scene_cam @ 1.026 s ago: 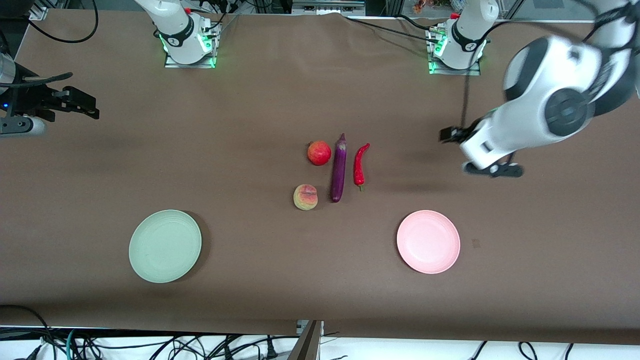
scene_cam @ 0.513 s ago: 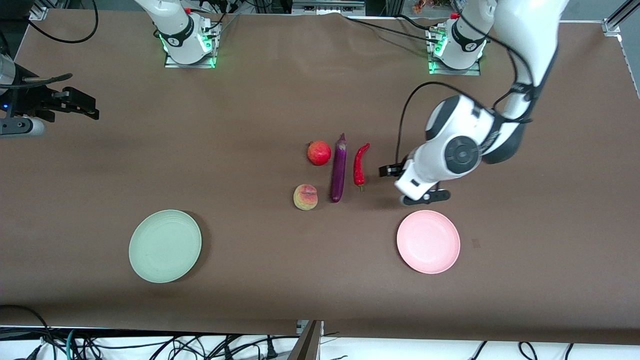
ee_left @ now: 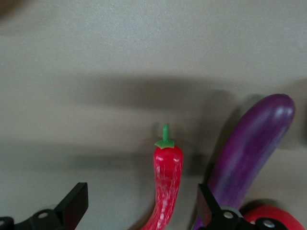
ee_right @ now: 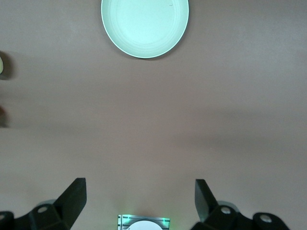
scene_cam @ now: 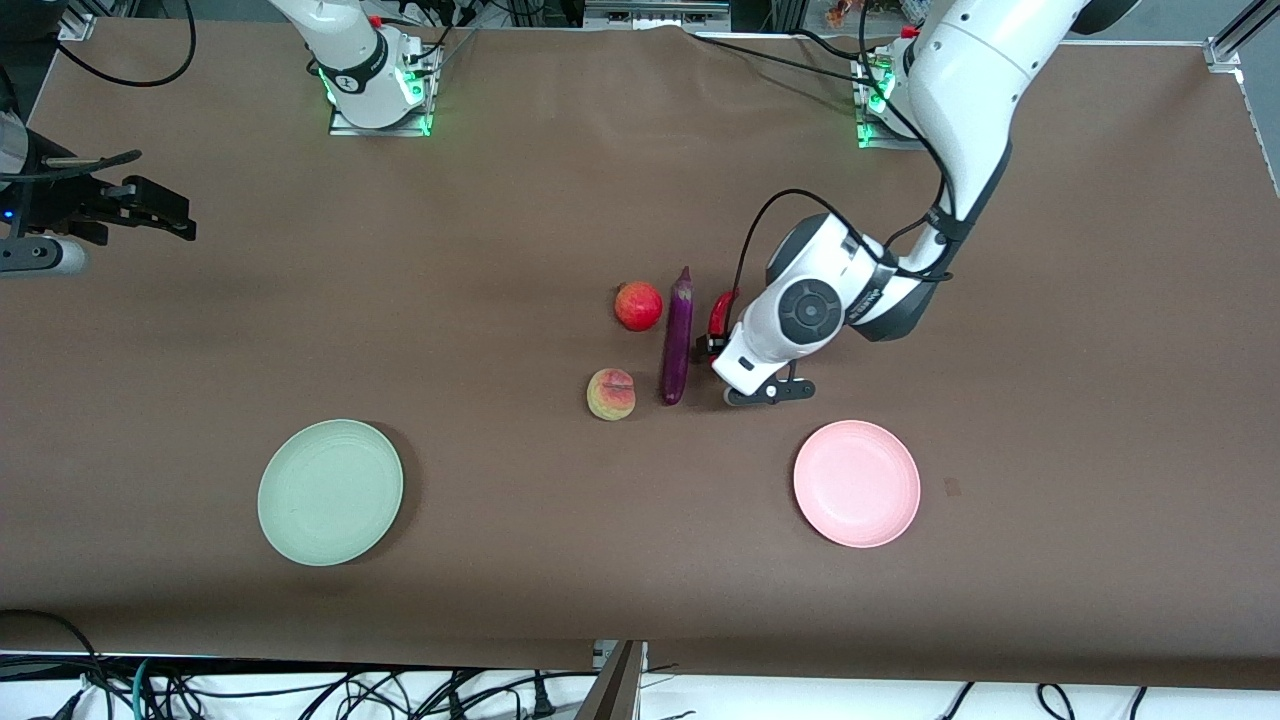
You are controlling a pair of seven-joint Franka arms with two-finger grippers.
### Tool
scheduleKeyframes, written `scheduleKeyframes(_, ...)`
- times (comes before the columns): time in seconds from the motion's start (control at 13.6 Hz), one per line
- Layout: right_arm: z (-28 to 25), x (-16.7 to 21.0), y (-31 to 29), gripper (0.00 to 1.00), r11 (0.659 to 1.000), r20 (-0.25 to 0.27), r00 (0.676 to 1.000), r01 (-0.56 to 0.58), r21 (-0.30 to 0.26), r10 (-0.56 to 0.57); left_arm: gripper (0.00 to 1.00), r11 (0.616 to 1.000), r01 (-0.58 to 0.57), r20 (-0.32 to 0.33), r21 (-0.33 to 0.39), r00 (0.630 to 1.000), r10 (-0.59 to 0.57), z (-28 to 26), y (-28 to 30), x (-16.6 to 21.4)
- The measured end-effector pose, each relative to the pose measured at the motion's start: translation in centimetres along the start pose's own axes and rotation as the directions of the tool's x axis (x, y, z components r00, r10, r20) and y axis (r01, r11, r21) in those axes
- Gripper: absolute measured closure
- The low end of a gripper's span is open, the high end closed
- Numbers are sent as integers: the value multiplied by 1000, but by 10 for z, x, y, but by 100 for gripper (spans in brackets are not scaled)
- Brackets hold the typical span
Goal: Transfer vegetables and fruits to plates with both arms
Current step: 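Grasp the chili with the left gripper while the right gripper reaches the apple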
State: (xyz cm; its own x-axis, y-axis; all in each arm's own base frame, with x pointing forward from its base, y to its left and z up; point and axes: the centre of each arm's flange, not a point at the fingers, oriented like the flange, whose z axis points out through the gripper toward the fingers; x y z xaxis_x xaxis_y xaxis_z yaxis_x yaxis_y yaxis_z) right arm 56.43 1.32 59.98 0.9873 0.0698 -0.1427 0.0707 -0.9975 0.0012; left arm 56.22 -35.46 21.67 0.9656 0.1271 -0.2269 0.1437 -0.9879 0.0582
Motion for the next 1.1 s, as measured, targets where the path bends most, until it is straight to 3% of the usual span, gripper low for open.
scheduleKeyframes(0.44, 60, 40, -18, 0, 999, 84, 996, 39, 21, -41, 0, 1000, -16, 4, 24, 1000, 16, 30, 15, -12)
scheduleKeyframes(0.51, 69, 48, -26, 0, 998, 80, 995, 51, 33, -54, 7, 999, -26, 3, 39, 1000, 26, 36, 13, -13)
scheduleKeyframes(0.81, 120, 90, -89, 0, 990, 29, 992, 118, 79, -121, 53, 998, -39, 21, 56, 999, 37, 53, 14, -18)
scheduleKeyframes(0.95, 154, 108, -142, 0, 994, 10, 998, 53, 99, -54, 73, 998, -37, 14, 55, 999, 37, 50, 13, -15)
scheduleKeyframes(1.1, 185, 119, -203, 0, 993, -35, 999, -7, 114, 11, 74, 996, -51, -15, 77, 999, 52, 39, 9, -10)
